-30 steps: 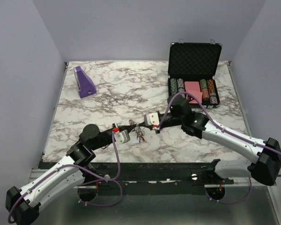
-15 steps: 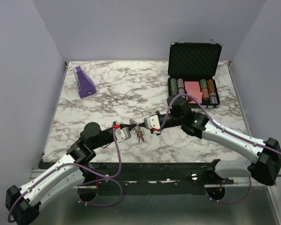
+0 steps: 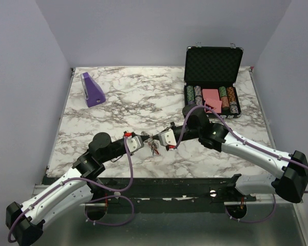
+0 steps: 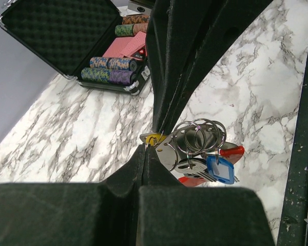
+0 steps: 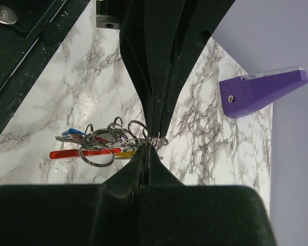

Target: Put the keys on the keyring

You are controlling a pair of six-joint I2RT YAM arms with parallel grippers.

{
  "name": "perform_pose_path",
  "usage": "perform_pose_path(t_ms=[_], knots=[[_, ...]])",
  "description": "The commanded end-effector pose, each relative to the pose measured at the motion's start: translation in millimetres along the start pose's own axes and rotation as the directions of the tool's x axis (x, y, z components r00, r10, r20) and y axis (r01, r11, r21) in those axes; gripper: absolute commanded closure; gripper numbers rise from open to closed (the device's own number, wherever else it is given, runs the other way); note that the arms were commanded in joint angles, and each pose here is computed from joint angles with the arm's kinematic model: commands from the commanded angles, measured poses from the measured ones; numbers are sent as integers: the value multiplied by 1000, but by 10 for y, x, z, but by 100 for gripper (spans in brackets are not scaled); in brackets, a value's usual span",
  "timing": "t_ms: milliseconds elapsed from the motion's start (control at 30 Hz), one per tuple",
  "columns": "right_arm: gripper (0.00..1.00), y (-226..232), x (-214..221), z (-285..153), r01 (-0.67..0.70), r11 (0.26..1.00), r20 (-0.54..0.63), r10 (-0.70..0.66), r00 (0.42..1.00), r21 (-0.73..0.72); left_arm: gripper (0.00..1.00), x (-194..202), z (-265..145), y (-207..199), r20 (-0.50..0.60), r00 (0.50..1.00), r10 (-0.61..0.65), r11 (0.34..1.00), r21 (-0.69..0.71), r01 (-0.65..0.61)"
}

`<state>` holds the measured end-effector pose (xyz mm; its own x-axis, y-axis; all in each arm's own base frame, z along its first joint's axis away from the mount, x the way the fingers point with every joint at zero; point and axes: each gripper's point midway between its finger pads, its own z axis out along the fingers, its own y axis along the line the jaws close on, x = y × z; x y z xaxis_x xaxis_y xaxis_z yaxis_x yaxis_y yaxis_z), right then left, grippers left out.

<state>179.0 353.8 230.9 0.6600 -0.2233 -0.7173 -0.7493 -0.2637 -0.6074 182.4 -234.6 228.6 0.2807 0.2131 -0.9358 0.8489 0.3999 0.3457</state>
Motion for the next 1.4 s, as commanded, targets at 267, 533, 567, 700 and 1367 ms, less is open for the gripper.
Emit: perform_pose_path(t_ms=[267,533,567,700,1367], knots=[[100,152,6,-44,89,995,-8,-89,996,-39,100,-430,-39,188,124,992,-38,996,-80,48],[99,217,27,-85,149,988,-12,-150,989,-50,100,-570,-98,213,222,966,-134,982,-101,159],[100,230,31,-88,156,986,-11,-157,988,-53,100,-588,-112,216,240,959,-153,978,-104,182],[100,256,33,-99,179,982,-7,-179,984,-53,100,-599,-153,226,305,925,-226,956,-114,271],[100,486,-53,-65,254,965,47,-252,967,-61,100,-685,-366,476,617,672,-409,793,-123,596]])
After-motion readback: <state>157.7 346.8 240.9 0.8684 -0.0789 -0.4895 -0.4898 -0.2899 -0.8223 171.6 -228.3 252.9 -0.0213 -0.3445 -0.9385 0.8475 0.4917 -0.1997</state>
